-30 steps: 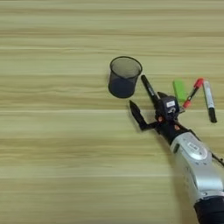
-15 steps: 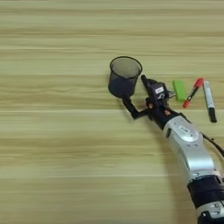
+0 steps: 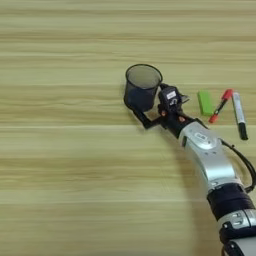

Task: Move the objects on the table

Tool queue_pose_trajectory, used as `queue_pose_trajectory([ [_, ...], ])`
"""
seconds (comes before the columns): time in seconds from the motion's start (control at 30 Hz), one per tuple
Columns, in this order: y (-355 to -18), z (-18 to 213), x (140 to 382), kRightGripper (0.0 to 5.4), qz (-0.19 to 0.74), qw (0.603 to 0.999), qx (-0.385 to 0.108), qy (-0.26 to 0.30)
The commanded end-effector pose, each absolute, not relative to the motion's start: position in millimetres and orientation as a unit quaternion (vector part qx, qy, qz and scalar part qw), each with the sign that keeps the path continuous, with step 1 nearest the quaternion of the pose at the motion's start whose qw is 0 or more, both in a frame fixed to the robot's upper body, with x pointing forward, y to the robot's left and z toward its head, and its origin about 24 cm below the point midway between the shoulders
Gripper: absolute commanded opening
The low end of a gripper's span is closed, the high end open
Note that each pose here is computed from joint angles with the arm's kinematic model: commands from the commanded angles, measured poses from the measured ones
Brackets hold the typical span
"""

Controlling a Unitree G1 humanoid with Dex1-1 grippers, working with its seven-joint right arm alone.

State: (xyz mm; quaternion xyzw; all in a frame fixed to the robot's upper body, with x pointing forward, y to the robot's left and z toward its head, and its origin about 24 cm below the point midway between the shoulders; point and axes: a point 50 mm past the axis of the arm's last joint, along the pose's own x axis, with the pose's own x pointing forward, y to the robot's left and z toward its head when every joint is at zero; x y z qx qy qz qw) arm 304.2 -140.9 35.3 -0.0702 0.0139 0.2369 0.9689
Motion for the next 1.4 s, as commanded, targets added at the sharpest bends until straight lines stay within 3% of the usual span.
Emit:
queue_pose_trajectory([
  [0.03,-138,69,324,5.38,0.239,0.966,-0.087,-0.052],
  [1.4,-128,70,355,5.38,0.247,0.964,-0.084,-0.045],
])
